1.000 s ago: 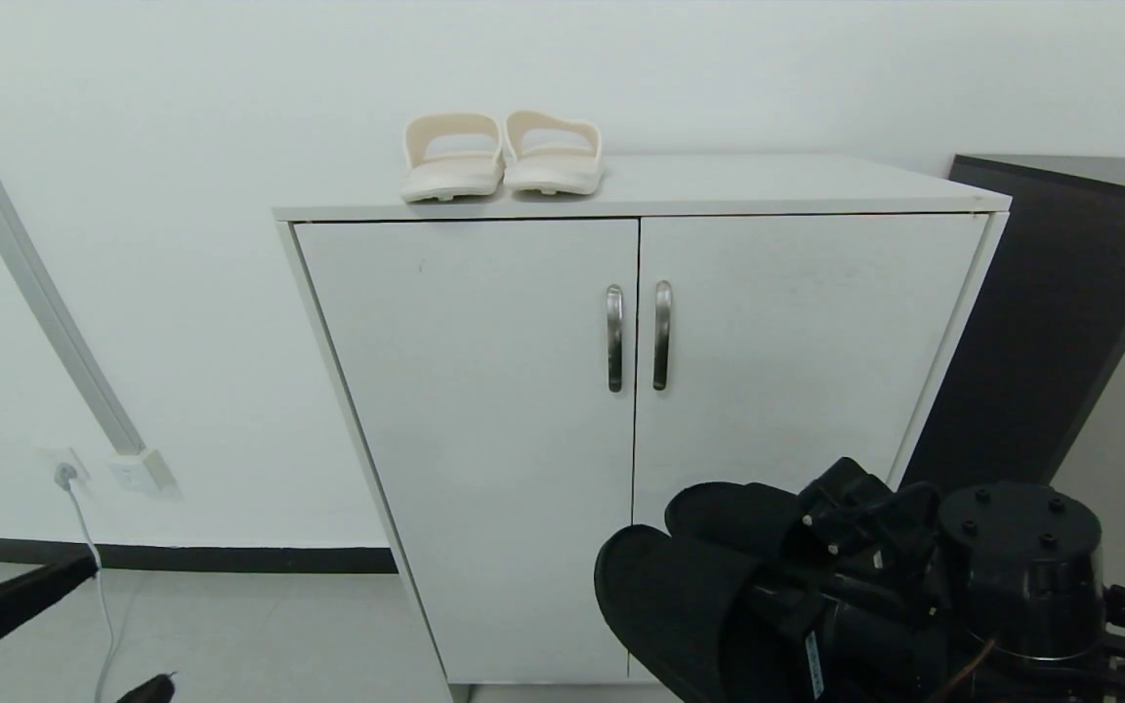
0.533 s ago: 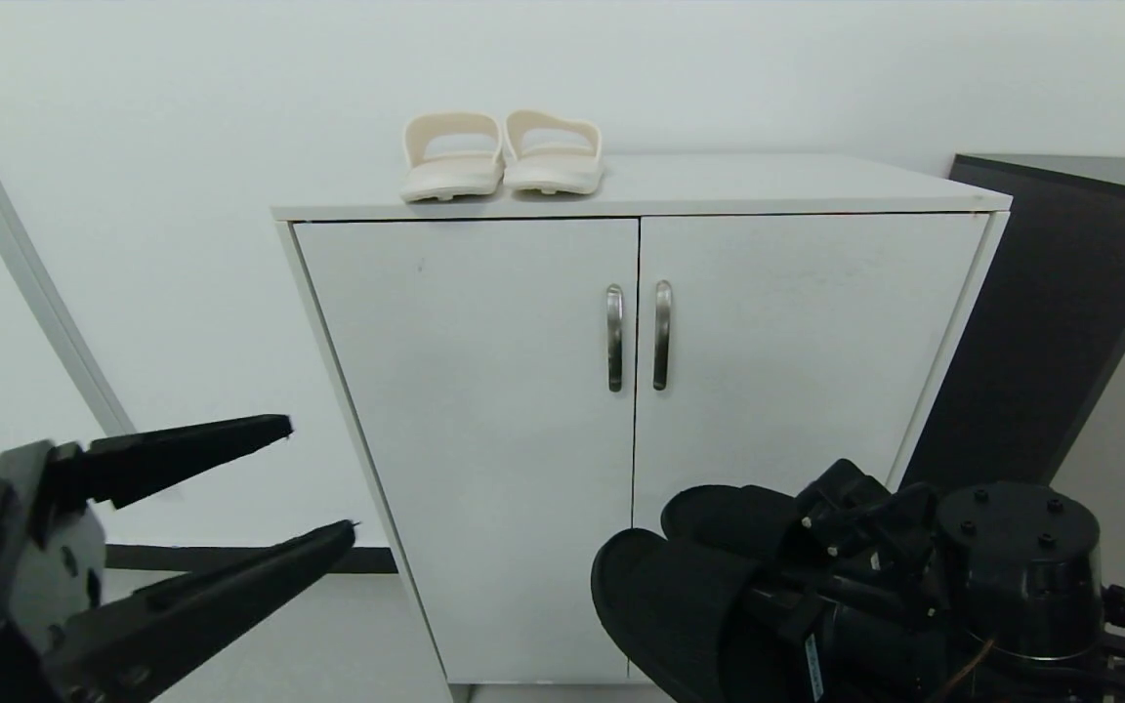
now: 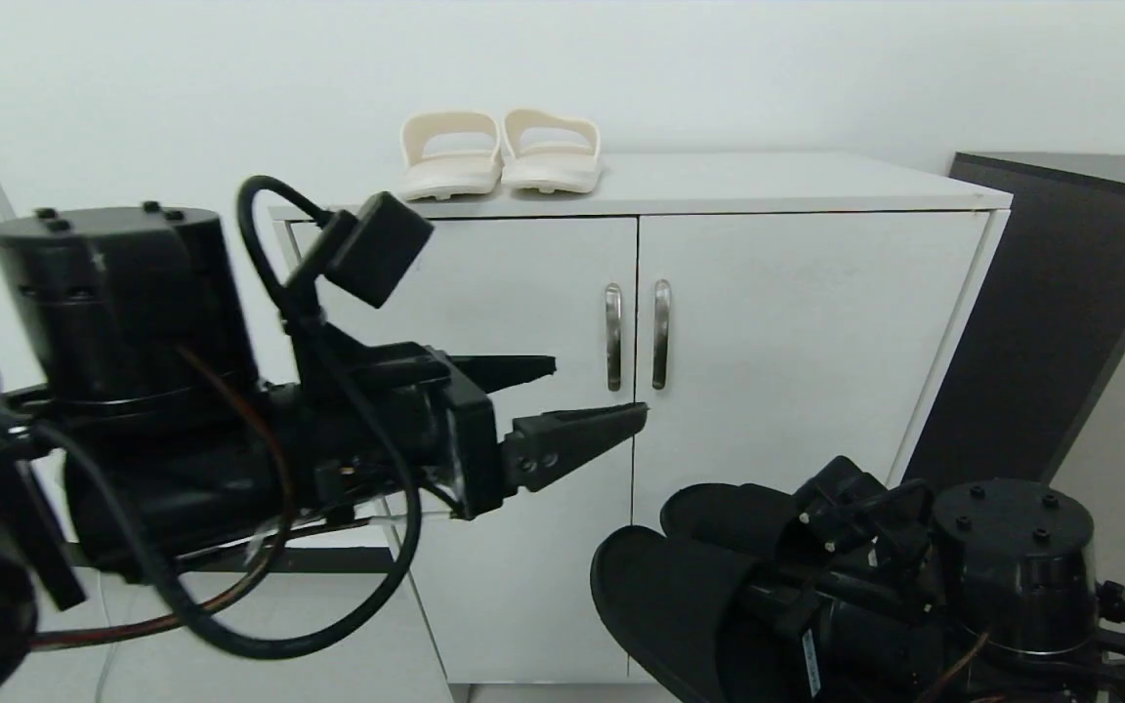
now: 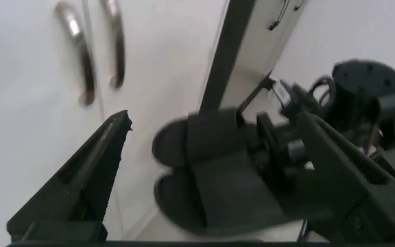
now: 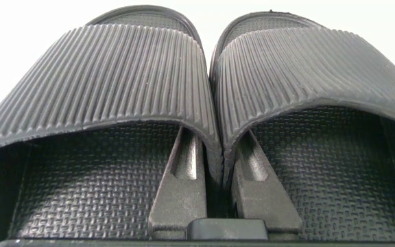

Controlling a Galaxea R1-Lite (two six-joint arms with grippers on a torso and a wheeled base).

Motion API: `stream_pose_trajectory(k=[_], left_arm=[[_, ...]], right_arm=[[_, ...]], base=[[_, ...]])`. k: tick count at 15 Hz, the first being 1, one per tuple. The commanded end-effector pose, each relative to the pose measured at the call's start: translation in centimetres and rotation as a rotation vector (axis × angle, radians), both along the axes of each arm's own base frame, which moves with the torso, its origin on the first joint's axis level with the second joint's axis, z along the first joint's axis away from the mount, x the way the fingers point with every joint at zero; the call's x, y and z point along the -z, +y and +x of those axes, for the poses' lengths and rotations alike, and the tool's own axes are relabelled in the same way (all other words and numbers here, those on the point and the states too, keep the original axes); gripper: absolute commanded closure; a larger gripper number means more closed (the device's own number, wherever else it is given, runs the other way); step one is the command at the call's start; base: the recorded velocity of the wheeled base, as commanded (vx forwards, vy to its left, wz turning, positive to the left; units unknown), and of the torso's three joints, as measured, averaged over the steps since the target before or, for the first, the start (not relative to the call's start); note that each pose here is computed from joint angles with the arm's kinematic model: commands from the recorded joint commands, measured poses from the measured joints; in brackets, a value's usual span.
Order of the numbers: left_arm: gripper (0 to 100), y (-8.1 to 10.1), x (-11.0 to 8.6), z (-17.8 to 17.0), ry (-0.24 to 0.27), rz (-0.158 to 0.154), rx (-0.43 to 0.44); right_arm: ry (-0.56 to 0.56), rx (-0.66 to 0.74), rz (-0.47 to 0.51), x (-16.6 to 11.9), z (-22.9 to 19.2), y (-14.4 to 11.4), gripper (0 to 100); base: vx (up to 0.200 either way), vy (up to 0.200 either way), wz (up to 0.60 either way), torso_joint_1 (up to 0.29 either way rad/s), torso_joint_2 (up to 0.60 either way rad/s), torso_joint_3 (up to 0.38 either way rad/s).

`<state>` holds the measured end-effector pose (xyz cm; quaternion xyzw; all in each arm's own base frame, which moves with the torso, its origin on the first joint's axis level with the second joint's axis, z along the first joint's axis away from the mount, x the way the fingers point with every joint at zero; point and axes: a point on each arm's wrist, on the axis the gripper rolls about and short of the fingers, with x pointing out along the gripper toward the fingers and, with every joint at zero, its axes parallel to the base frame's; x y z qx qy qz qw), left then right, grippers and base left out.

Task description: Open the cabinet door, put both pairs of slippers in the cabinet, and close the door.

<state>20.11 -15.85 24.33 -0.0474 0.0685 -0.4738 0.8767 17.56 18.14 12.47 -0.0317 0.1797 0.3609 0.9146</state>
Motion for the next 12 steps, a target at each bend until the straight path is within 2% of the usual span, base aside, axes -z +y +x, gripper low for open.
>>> stream_pose_trajectory(k=[1, 2, 3, 6, 9, 11, 12], left_arm=[[0, -2.5, 2.4, 1.9, 0.056, 0.030, 0.025], [0, -3.0, 2.4, 2.5, 0.077, 0.012, 0.011], [0, -3.6, 2.6, 3.2, 0.094, 0.007, 0.008], [0, -5.0, 2.2, 4.8, 0.102, -0.022, 0.017], [0, -6.3, 1.1, 5.8, 0.112, -0.032, 0.031], [0, -6.6, 0.1, 6.1, 0.129, -0.036, 0.088], [0, -6.7, -0.5, 6.2, 0.146, -0.065, 0.113]], right_arm=[[0.006, -0.002, -0.006, 0.2, 0.0, 0.1, 100], [0.007, 0.000, -0.007, 0.3, 0.1, 0.1, 100], [0.010, 0.000, -0.011, 0.4, 0.2, 0.2, 100], [0.017, 0.000, -0.016, 0.6, 0.1, 0.2, 100], [0.017, 0.000, -0.016, 0.6, 0.2, 0.2, 100], [0.018, -0.001, -0.016, 0.6, 0.2, 0.2, 100], [0.019, -0.001, -0.015, 0.6, 0.1, 0.2, 100]], base=[[0.000, 0.000, 0.00, 0.000, 0.00, 0.000], [0.000, 0.000, 0.00, 0.000, 0.00, 0.000], [0.000, 0.000, 0.00, 0.000, 0.00, 0.000], [0.000, 0.000, 0.00, 0.000, 0.00, 0.000], [0.000, 0.000, 0.00, 0.000, 0.00, 0.000], [0.000, 0.000, 0.00, 0.000, 0.00, 0.000], [0.000, 0.000, 0.00, 0.000, 0.00, 0.000]])
